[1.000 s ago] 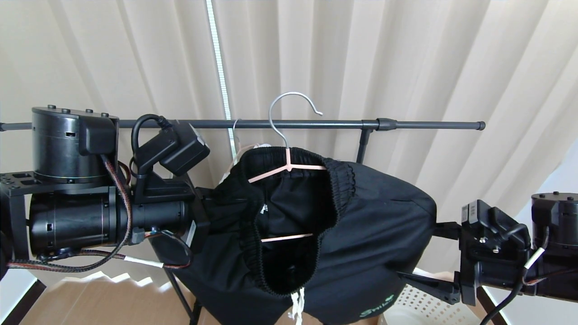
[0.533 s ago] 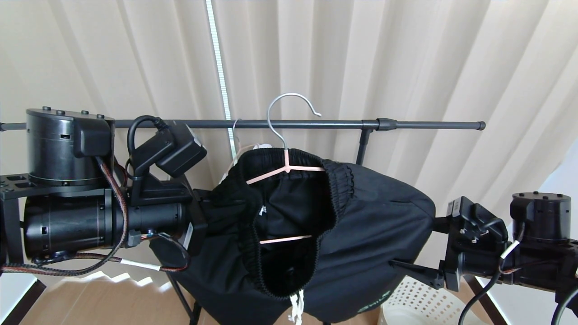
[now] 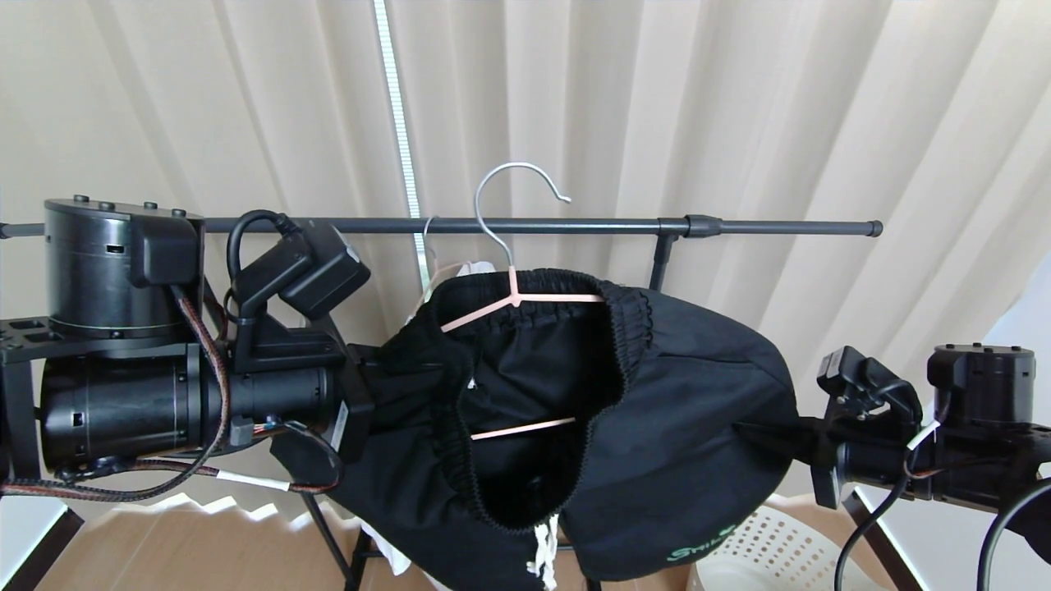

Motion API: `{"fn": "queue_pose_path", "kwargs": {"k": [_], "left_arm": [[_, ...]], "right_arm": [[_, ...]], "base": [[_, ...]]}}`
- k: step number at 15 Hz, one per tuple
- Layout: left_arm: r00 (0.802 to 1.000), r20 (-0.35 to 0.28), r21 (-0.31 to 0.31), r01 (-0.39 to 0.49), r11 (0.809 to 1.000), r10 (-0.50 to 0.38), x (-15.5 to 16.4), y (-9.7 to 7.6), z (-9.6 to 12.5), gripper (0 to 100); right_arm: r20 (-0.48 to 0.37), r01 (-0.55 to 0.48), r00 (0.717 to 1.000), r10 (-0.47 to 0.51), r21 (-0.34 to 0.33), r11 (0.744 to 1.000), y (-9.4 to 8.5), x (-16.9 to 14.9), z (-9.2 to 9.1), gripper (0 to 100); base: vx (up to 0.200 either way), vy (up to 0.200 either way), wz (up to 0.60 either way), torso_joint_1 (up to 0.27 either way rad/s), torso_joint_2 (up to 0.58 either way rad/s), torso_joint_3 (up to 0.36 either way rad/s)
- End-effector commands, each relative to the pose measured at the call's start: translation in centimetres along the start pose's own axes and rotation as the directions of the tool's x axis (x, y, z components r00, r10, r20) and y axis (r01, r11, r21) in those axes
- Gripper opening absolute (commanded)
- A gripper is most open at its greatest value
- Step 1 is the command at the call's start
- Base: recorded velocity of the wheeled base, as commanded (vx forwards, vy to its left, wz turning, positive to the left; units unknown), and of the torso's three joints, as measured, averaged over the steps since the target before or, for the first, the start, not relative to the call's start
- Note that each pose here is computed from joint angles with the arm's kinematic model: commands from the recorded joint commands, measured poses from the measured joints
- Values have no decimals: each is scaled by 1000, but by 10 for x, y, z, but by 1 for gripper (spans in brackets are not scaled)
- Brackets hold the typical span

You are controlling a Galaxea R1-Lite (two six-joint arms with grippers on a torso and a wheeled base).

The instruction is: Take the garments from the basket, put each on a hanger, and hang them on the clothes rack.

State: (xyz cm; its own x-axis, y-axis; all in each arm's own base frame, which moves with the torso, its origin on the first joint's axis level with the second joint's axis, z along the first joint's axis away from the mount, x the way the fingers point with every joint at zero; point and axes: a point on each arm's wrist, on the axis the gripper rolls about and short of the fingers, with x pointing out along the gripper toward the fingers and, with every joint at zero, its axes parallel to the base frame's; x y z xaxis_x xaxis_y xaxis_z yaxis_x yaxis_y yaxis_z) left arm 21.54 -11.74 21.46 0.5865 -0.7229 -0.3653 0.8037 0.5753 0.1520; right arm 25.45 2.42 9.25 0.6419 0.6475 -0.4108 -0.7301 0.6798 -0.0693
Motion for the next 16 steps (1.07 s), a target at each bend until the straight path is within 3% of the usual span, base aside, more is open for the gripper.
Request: {"fn": "queue_pose_path", "kwargs": {"k": [1,8,16], "left_arm": [[1000,3,-5,-3,1000,3,-1,0,0,0],[999,31,-26,-42,999,43,-14,4,5,0],[998,40,-45,-47,998,49,-18,4,6,0]], "right_arm": [[-11,15,1000,-15,16,1000,-7,2,-4,0],[-53,43,998,-39,68,997,-29,13,-21,0],[-61,41,997,-36,75,996,-30,15,-24,0]], "base": [[0,0,0,0,0,0],[0,0,0,0,0,0],[0,0,0,0,0,0]]}}
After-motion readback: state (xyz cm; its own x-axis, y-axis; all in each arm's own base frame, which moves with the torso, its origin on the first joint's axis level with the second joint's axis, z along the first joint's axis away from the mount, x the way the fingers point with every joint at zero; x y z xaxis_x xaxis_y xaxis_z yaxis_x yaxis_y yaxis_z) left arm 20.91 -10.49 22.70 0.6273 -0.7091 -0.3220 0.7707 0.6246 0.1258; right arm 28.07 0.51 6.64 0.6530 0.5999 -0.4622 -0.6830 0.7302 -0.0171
